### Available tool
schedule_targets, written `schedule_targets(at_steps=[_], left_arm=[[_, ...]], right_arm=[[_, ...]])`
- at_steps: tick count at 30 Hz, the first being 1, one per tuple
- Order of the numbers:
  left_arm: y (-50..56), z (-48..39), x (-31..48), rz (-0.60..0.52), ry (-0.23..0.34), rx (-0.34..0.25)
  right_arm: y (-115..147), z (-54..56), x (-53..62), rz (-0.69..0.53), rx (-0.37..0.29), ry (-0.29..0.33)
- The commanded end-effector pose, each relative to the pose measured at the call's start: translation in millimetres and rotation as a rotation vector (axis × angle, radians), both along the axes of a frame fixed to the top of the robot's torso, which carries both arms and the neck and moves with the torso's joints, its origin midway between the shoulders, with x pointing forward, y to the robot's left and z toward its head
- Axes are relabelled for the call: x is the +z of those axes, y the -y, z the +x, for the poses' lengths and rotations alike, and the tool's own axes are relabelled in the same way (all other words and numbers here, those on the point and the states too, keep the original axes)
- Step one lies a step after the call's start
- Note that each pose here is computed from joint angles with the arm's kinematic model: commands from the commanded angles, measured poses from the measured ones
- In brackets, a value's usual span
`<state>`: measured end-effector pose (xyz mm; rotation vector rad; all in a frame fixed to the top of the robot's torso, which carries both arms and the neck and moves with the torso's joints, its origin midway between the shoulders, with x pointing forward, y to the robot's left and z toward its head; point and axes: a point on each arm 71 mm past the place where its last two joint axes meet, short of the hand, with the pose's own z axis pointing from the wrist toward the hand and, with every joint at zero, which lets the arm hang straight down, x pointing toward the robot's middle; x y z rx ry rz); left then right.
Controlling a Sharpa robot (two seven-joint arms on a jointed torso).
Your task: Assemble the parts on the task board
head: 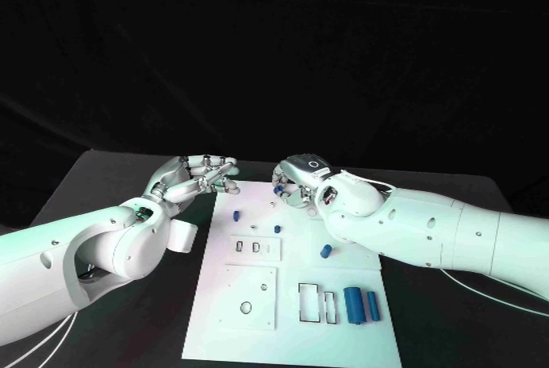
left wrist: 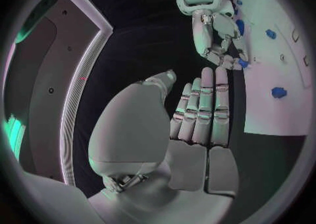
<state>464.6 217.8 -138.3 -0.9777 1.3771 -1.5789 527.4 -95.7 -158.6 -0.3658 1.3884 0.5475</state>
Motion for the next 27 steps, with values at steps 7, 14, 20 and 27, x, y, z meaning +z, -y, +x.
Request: schedule_targets(at_steps=[7,14,20,27], left_arm=[[3.2,-0.7,2.3,-0.007,0.008,-0.025],[3.2,-0.6,2.6,-0.008,0.008,-0.026],[3.0,-0.6,2.9,-0.007,0.009,-0.026],[2.6,-0.3,3.0,-0.007,0.008,-0.026]], right_arm=[[-0.9,1.9,-4.1,-0.023,-0.008,-0.024],[-2.0,3.7,-6.1,-0.029,-0.01,-0.041],[-1.8,4.3,-6.3,-0.026,-0.012,-0.042],[-2.0,2.8,-5.5,-0.017,-0.005,-0.035]])
